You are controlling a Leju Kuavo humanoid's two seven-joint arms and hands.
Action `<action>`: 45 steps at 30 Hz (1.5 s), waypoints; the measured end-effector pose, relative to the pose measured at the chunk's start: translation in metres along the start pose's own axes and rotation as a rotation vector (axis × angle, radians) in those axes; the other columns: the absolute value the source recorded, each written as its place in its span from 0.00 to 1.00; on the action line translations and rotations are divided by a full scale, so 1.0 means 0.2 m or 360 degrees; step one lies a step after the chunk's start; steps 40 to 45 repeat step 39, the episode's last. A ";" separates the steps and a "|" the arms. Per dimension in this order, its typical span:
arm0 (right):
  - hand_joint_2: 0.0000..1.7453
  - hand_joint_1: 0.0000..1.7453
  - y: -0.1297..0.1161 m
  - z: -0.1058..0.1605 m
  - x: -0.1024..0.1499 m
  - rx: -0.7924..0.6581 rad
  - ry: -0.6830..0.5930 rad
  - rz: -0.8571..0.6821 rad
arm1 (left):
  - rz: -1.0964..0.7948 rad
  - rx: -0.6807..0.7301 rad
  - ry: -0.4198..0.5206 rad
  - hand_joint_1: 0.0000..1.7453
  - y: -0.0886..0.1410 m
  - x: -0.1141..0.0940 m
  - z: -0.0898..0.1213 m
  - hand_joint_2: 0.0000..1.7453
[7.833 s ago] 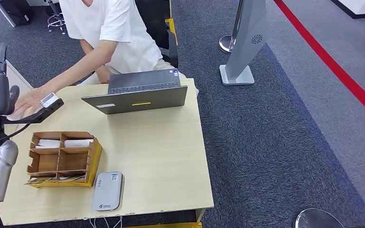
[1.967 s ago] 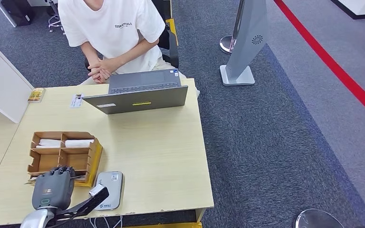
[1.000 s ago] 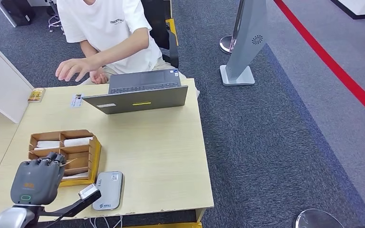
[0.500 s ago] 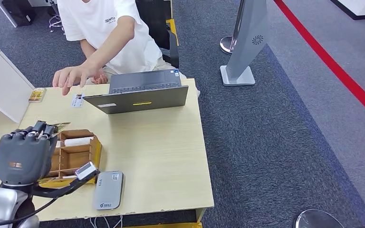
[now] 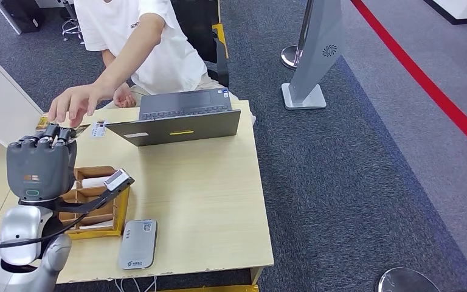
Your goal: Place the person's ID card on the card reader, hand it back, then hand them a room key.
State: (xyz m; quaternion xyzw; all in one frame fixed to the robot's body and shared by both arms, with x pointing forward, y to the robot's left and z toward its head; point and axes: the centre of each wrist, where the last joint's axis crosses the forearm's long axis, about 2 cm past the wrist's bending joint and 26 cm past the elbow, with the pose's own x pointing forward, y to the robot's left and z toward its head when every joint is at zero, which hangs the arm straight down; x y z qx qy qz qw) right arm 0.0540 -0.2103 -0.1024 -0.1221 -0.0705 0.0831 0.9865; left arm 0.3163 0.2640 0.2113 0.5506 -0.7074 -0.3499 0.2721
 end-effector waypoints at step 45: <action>1.00 0.00 0.00 0.00 -0.01 -0.0028 0.0006 0.0019 | -0.0034 0.0003 0.0556 0.00 0.09 -0.58 0.58 1.00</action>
